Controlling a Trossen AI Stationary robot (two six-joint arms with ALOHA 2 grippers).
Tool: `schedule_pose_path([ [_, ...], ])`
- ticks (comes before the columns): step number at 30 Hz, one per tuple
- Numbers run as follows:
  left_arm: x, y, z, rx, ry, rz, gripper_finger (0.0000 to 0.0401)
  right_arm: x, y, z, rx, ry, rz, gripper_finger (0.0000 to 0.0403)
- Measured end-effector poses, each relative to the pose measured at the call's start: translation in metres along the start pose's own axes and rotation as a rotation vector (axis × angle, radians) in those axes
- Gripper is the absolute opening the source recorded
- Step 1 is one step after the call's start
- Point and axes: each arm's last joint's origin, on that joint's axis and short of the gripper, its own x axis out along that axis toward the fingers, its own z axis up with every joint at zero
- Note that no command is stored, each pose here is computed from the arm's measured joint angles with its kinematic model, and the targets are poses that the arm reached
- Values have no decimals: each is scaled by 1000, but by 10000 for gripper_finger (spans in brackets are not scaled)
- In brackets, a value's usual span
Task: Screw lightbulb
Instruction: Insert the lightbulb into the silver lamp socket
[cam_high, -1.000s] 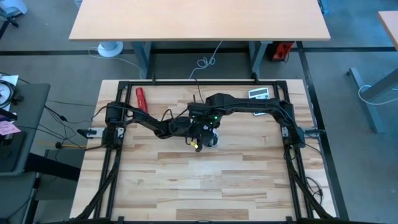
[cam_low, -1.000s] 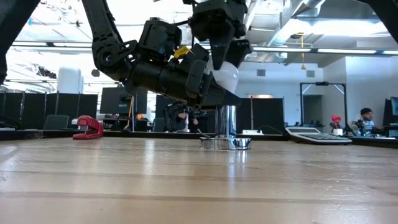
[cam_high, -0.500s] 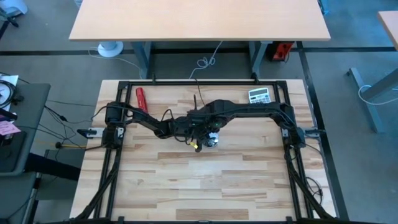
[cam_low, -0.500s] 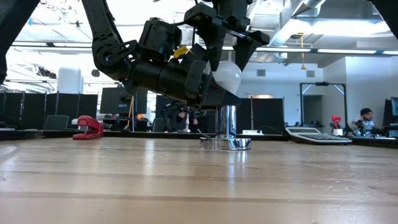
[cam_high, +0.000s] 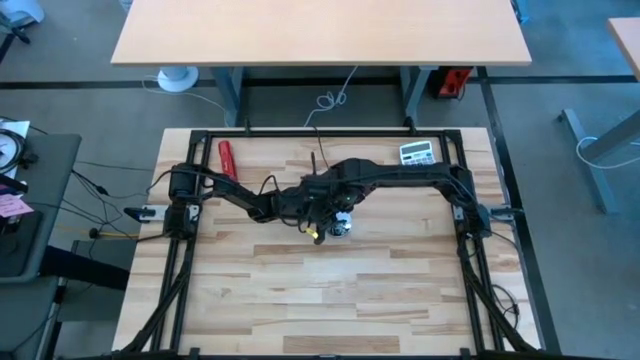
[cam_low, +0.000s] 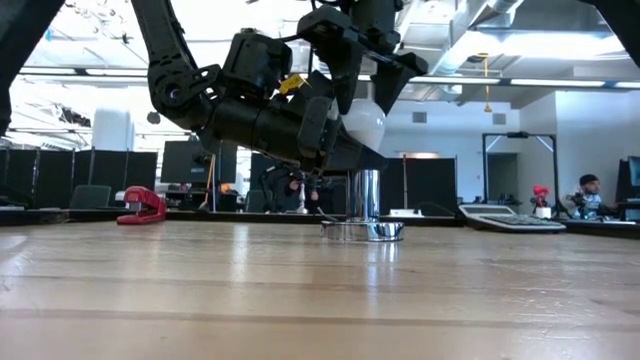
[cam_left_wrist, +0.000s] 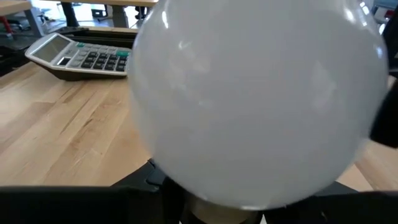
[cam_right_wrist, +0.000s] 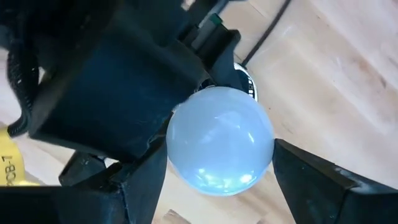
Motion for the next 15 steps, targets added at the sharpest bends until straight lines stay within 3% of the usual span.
schedule_pose_path([
  [5,0,0,0,3,0,0,155,-3,-2,5,-94,-17,13,295],
  [15,0,0,0,7,0,-2,155,-4,-5,4,-13,8,4,296],
])
